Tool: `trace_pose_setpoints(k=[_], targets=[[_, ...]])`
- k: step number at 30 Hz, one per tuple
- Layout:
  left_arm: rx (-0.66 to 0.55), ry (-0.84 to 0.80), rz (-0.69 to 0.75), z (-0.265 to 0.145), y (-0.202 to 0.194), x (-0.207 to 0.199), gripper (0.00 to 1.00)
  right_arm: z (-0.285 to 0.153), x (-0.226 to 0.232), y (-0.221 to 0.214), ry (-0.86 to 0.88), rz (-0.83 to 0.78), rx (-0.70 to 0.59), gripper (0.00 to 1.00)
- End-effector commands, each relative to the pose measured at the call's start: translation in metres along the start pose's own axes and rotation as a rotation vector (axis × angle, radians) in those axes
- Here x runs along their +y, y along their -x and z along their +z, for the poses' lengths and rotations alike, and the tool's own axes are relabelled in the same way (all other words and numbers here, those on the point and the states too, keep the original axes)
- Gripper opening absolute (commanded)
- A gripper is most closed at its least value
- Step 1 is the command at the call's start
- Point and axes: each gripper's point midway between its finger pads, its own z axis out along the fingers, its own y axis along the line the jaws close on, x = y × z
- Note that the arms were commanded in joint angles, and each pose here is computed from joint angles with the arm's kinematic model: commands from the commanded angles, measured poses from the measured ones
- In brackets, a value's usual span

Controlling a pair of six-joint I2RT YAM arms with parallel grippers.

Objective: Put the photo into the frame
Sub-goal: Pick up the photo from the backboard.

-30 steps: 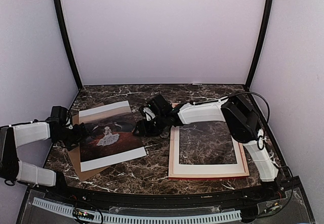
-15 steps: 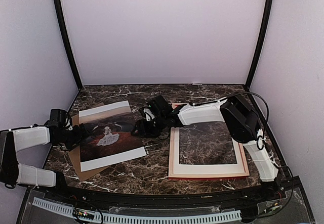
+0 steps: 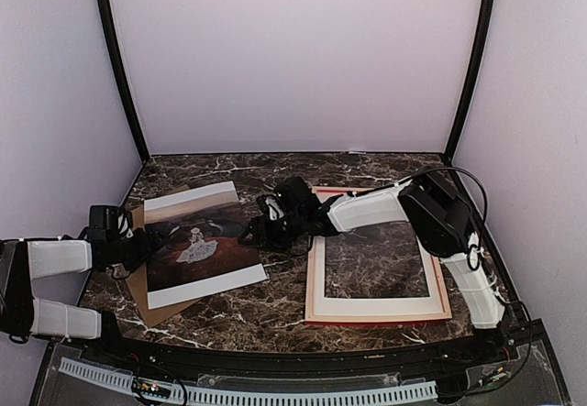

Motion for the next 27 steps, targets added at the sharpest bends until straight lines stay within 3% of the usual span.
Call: trace_pose_setpoints(k=[1,7,16,27], targets=[[0.129,0.002,-0.053,0.003,-0.039,0.012,0.9,-0.01,-0.001,0.0,0.035,0.06,-0.002,0.61],[0.151,-0.059,-0.039,0.006,-0.044,0.0,0.88,-0.014,-0.002,0.001,0.083,0.09,0.0,0.56],[0.195,-0.079,-0.001,0.013,-0.053,-0.01,0.87,-0.013,0.007,0.001,0.158,0.097,0.027,0.41],[0.262,-0.084,0.037,0.023,-0.072,-0.02,0.87,-0.005,0.011,-0.001,0.201,0.101,0.068,0.32]])
